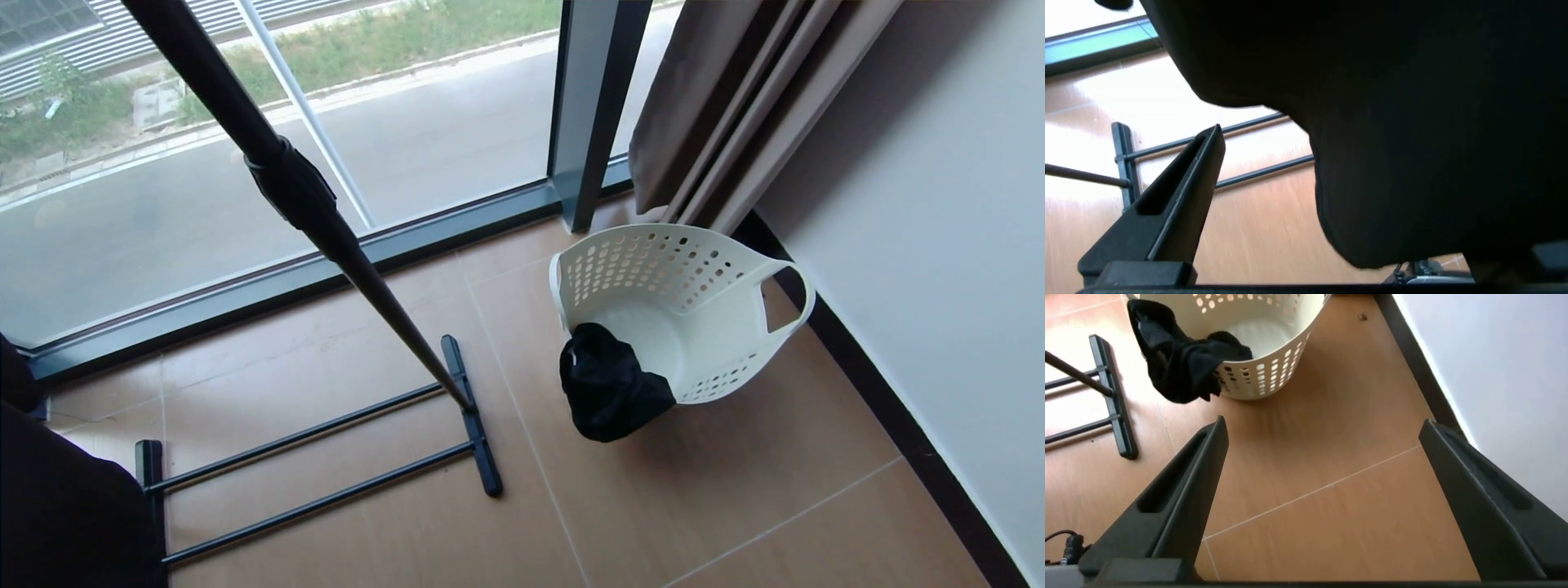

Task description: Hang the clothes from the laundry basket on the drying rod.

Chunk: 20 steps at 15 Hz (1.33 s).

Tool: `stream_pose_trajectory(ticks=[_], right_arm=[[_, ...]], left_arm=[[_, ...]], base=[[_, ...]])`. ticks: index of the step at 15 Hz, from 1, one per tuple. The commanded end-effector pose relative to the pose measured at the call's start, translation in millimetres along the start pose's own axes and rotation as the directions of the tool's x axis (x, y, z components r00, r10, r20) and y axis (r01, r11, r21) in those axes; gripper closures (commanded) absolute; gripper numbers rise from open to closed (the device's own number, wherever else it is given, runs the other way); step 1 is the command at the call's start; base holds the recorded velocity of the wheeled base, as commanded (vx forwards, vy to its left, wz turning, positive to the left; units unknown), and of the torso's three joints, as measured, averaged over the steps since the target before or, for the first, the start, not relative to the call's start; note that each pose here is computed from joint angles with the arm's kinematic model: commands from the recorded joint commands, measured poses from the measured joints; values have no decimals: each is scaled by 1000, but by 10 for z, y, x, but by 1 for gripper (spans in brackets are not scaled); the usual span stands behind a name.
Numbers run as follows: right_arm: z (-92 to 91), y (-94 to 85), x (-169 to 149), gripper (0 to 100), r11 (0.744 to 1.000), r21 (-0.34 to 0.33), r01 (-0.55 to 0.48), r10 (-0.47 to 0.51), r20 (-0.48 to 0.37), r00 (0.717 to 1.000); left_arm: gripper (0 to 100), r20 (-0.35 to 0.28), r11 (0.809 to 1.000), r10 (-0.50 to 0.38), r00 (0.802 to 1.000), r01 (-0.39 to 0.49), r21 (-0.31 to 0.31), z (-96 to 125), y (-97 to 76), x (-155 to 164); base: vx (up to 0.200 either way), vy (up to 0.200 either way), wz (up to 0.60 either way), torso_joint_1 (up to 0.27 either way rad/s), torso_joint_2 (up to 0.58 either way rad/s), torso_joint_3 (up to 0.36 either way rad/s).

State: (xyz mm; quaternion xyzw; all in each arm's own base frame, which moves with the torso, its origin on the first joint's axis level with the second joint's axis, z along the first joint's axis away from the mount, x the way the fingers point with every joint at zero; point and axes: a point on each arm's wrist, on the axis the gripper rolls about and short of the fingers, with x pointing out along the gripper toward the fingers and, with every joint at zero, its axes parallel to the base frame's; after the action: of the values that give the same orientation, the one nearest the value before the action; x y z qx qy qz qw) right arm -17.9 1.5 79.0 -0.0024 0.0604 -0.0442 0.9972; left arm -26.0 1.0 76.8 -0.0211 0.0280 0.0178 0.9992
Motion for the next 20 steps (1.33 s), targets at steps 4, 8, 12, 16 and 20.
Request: stream_pose_trajectory(ticks=[4, 8, 12, 16, 20], right_arm=[[-4, 0, 0, 0, 1000, -1, 0, 0, -1, 1000], [1, 0, -1, 0, 1000, 1, 0, 0, 1, 1000], [-4, -1, 0, 0, 1000, -1, 3, -3, -1, 1000], [-4, 0, 0, 0, 1000, 1, 0, 0, -1, 1000], [-4, 0, 0, 0, 1000, -4, -2, 2, -1, 1000]], left_arm=[[0, 0, 1000, 1, 1000, -1, 0, 0, 0, 0], [0, 0, 1000, 2, 1000, -2, 0, 0, 0, 0], [0, 0, 1000, 2, 1000, -2, 0, 0, 0, 0], [0, 0, 1000, 2, 1000, -2, 0, 0, 0, 0], [0, 0, 1000, 1, 1000, -1, 3, 0, 0, 0]], base=[[0, 0, 0, 2, 4, -204], [0, 0, 0, 1, 1, -67], [0, 0, 0, 0, 0, 0], [0, 0, 0, 0, 0, 0], [0, 0, 0, 0, 0, 0]])
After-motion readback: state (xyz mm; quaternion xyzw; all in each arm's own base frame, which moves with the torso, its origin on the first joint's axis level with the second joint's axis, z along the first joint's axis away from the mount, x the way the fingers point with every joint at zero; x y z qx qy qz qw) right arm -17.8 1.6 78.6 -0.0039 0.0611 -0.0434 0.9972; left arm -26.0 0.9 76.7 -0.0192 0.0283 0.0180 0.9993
